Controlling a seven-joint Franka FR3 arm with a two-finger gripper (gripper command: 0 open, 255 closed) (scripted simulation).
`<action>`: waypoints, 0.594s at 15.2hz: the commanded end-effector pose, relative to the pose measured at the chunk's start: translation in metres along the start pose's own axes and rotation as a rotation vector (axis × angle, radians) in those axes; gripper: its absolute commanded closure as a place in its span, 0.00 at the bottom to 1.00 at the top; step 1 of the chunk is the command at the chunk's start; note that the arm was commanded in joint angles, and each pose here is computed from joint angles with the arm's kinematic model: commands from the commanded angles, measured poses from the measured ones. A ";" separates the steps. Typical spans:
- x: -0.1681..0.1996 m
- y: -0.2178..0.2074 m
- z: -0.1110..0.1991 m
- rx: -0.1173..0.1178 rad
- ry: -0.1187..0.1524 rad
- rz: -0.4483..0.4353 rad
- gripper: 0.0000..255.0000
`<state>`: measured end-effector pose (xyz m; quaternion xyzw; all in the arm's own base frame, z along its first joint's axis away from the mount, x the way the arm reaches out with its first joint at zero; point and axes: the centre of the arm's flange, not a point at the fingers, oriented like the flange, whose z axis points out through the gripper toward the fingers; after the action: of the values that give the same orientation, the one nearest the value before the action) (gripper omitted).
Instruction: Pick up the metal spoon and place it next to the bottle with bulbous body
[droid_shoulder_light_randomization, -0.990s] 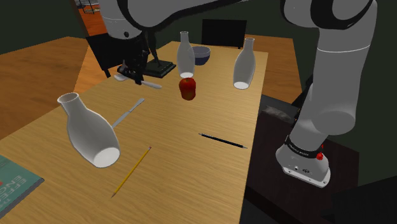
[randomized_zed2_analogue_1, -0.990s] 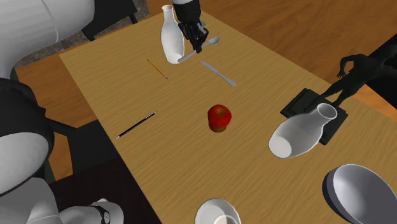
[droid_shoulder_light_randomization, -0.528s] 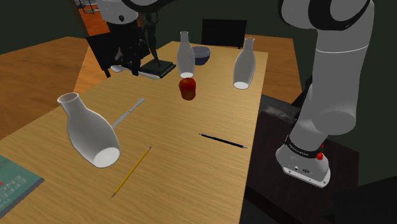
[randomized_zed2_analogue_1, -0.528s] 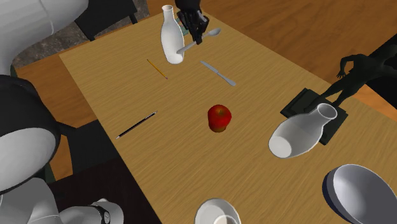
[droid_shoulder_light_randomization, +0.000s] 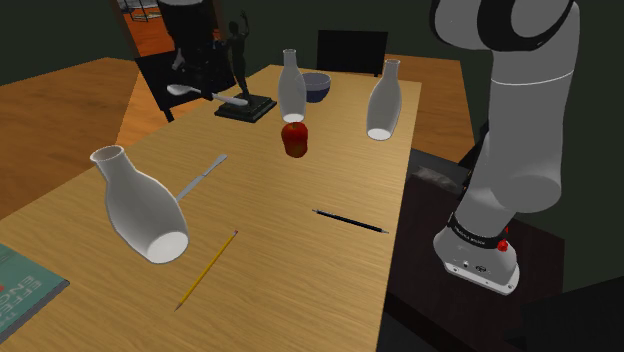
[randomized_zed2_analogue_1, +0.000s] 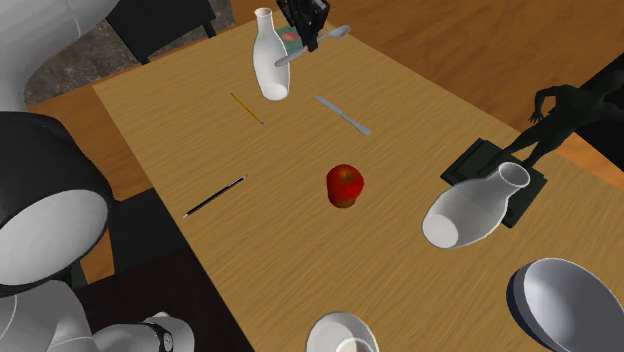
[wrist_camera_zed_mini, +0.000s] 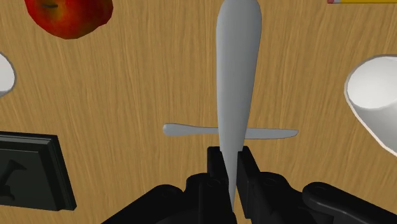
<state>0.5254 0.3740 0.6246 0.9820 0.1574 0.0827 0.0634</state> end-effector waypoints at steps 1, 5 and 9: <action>0.002 0.002 -0.010 0.000 -0.001 0.000 1.00; 0.005 0.005 -0.031 0.000 -0.001 0.000 1.00; 0.008 0.008 -0.052 0.000 -0.001 0.000 1.00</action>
<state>0.5252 0.3743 0.6725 0.9820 0.1576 0.0828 0.0632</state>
